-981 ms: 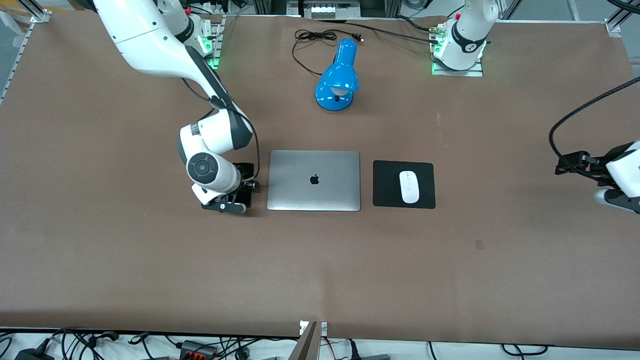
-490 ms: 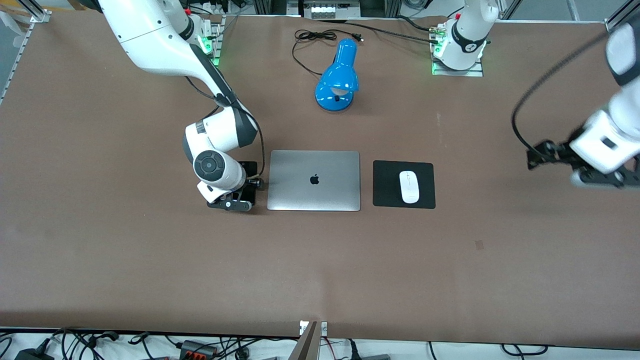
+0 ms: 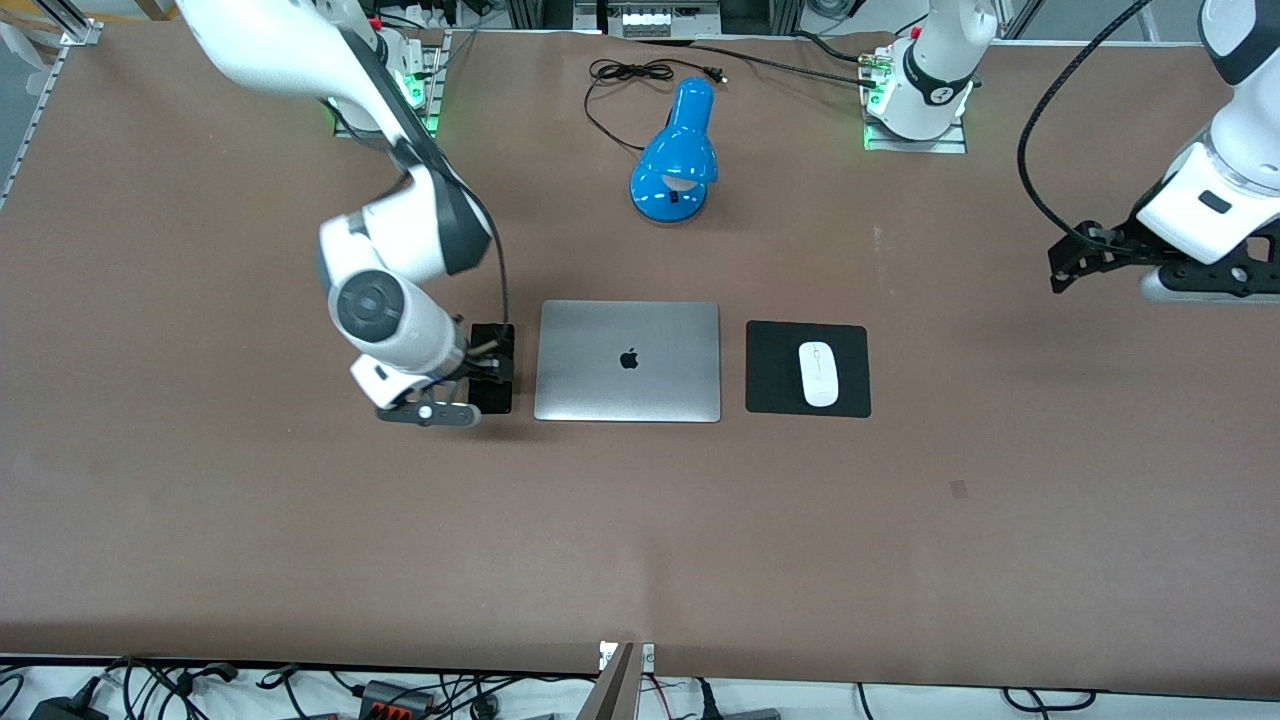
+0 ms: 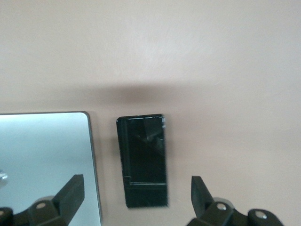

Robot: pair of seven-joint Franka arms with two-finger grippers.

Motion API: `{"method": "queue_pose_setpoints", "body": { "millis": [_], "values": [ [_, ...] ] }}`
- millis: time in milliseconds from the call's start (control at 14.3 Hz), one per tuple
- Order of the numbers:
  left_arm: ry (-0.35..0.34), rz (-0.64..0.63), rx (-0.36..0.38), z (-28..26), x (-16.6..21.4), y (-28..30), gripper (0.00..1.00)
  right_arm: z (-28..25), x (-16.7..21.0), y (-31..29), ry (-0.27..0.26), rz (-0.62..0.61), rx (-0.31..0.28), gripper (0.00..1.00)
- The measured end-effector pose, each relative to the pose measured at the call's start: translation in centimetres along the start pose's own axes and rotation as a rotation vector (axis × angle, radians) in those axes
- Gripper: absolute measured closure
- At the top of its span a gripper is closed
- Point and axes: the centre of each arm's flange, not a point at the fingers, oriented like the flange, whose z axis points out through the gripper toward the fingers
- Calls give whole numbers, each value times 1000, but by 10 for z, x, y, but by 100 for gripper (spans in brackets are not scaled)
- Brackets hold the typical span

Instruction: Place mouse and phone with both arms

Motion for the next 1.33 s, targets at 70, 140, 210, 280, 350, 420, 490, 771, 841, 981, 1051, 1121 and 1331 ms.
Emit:
{"method": "queue_pose_setpoints", "body": {
  "millis": [70, 140, 210, 280, 350, 420, 490, 771, 841, 981, 1051, 1121, 1331],
  "values": [
    [-6, 0, 0, 0, -1, 3, 0, -33, 6, 12, 9, -16, -7, 0],
    [-8, 4, 0, 0, -2, 6, 0, -62, 12, 26, 14, -28, -12, 0],
    [-8, 7, 0, 0, -2, 9, 0, -86, 19, 43, 15, -29, -12, 0],
    [-8, 9, 0, -1, -2, 10, 0, -105, 25, 61, 15, -18, -12, 0],
    [-8, 10, 0, 0, -2, 10, 0, -123, 30, 80, 16, -1, -11, 0],
    [-9, 10, 0, 0, -2, 10, 0, -138, 34, 100, 14, 14, -10, 0],
    [-9, 10, 0, -1, -2, 10, 0, -151, 38, 120, 14, 13, -9, 0],
    [-8, 9, 0, -1, -2, 10, 0, -194, 45, 224, 59, 22, 6, 0],
    [-8, 9, 0, -1, -2, 10, 0, -202, 42, 249, 65, 40, 11, 0],
    [-8, 9, 0, -1, -2, 10, 0, -216, 33, 275, 83, 32, 15, 0],
    [-8, 9, 0, -1, -2, 10, 0, -225, 28, 277, 94, 11, 14, 0],
    [-8, 9, 0, -1, -2, 10, 0, -231, 24, 277, 103, -2, 13, 0],
    [-8, 9, 0, -1, -2, 9, 0, -240, 17, 283, 111, -25, 7, 0]
  ]
}}
